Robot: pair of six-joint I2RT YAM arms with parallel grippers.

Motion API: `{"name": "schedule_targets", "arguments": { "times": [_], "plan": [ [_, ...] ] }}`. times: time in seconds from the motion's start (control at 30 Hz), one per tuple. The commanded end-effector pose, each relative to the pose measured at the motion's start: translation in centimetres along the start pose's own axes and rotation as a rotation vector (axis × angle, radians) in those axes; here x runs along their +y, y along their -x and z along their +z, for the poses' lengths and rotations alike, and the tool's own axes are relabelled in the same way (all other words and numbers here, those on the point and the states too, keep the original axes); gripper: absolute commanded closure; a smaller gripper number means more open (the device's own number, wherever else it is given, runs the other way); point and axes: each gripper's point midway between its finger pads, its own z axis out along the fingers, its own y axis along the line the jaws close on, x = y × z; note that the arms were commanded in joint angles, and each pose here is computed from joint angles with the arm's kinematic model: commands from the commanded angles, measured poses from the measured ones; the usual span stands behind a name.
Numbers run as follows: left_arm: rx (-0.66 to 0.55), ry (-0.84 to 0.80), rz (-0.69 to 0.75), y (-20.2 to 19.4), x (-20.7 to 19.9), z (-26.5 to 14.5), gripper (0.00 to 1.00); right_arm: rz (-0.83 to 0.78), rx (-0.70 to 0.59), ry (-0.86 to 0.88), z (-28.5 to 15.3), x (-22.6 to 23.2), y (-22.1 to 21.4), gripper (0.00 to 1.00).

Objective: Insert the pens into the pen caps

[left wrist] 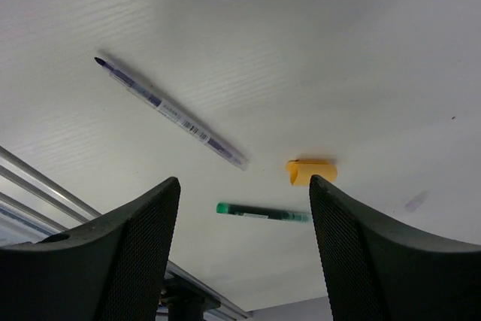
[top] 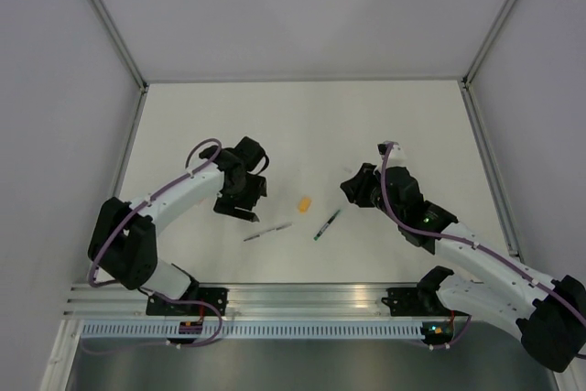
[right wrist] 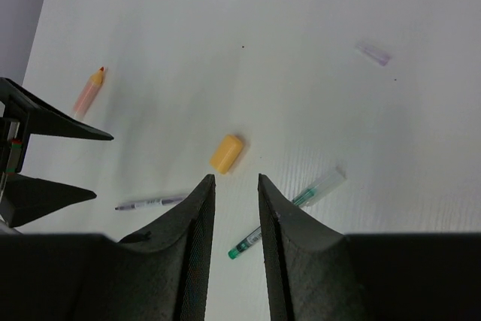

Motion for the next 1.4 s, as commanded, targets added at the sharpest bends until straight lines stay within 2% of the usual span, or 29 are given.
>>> {"name": "schedule_targets", "arguments": {
  "times": [0.0, 0.13, 0.57, 0.87, 1.03, 1.07, 1.17, 1.2, 1.3, 1.37],
  "plan": [
    [0.024, 0.018, -0.163, 0.0, 1.3, 0.6, 0.25, -0.003, -0.015, 0.015, -0.2, 0.2, 0.2, 0.64],
    [0.09, 0.027, -0.188, -1.3, 1.9, 2.9, 0.3, 0.0, -0.01, 0.019, -0.1, 0.2, 0.0, 0.64],
    [0.04, 0.123, -0.212, -3.1, 2.6, 5.9, 0.33, 0.002, -0.002, 0.067, -0.5, 1.1, 0.1, 0.64],
    [0.042, 0.082, -0.267, -4.5, 3.5, 7.6, 0.35, -0.001, -0.004, 0.074, -0.6, 1.2, 0.1, 0.63],
    [0.048, 0.067, -0.276, -4.7, 3.4, 8.8, 0.42, -0.003, -0.004, 0.077, -0.6, 1.3, 0.0, 0.63],
    [0.043, 0.075, -0.278, -4.6, 3.7, 9.1, 0.44, -0.003, -0.004, 0.077, -0.7, 1.3, 0.1, 0.63],
    [0.01, 0.053, -0.271, -4.0, 3.5, 9.8, 0.65, -0.003, -0.001, 0.083, -0.7, 1.4, 0.0, 0.63],
    [0.011, 0.043, -0.268, -3.9, 3.5, 10.0, 0.77, -0.002, -0.001, 0.085, -0.7, 1.4, 0.1, 0.63],
    [0.001, 0.011, -0.228, -3.5, 3.7, 10.4, 0.98, -0.003, -0.001, 0.089, -0.7, 1.5, 0.0, 0.63],
    [-0.025, 0.015, -0.184, -3.3, 3.5, 9.9, 0.98, -0.006, 0.0, 0.095, -0.8, 1.6, 0.1, 0.63]
  ]
}}
